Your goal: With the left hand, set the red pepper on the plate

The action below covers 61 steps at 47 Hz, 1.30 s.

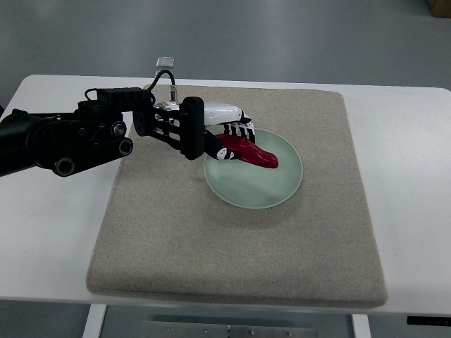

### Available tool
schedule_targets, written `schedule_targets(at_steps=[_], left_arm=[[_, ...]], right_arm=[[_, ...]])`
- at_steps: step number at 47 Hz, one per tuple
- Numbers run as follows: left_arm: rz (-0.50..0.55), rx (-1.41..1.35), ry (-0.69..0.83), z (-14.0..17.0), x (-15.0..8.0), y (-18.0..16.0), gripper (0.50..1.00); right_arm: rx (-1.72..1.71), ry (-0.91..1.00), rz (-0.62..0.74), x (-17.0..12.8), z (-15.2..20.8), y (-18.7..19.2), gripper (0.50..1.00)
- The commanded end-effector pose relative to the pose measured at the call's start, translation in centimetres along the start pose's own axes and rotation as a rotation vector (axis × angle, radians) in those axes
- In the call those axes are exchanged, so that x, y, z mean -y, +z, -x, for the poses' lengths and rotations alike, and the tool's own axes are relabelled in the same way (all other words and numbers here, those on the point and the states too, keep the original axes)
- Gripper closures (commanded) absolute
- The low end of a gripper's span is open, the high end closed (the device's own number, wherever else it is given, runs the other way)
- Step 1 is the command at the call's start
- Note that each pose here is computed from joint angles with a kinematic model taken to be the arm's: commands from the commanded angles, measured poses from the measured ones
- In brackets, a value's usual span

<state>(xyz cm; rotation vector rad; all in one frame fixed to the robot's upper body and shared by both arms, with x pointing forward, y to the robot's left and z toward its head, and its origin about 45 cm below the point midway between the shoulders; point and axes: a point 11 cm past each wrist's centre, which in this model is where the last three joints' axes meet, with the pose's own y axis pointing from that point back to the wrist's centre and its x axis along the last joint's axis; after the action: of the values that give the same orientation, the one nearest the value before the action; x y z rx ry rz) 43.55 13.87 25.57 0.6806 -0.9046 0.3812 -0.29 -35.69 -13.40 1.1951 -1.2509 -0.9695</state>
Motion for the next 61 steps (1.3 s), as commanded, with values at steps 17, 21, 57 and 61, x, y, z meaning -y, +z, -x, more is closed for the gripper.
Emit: schedule_targets(at_steps=[17,21,57,61], left_arm=[[-0.006,-0.038,-0.011,1.3,0.5,-0.3,0.542],[-0.005,-0.048,-0.001,0.9,0.5,-0.3,0.523],[0.006,-0.903,0.511,-9.3,-10.1,-8.2,0.504],[0.015,-1.002,0.556,-9.7,-11.5,-9.5,0.504]], right_arm=[[0.0,0.0,0.0,0.0,0.0,0.0,0.572],[0.0,0.0,0.0,0.0,0.0,0.0,0.572],[0.0,0.0,0.0,0.0,0.0,0.0,0.572],[0.0,0.0,0.0,0.0,0.0,0.0,0.572]])
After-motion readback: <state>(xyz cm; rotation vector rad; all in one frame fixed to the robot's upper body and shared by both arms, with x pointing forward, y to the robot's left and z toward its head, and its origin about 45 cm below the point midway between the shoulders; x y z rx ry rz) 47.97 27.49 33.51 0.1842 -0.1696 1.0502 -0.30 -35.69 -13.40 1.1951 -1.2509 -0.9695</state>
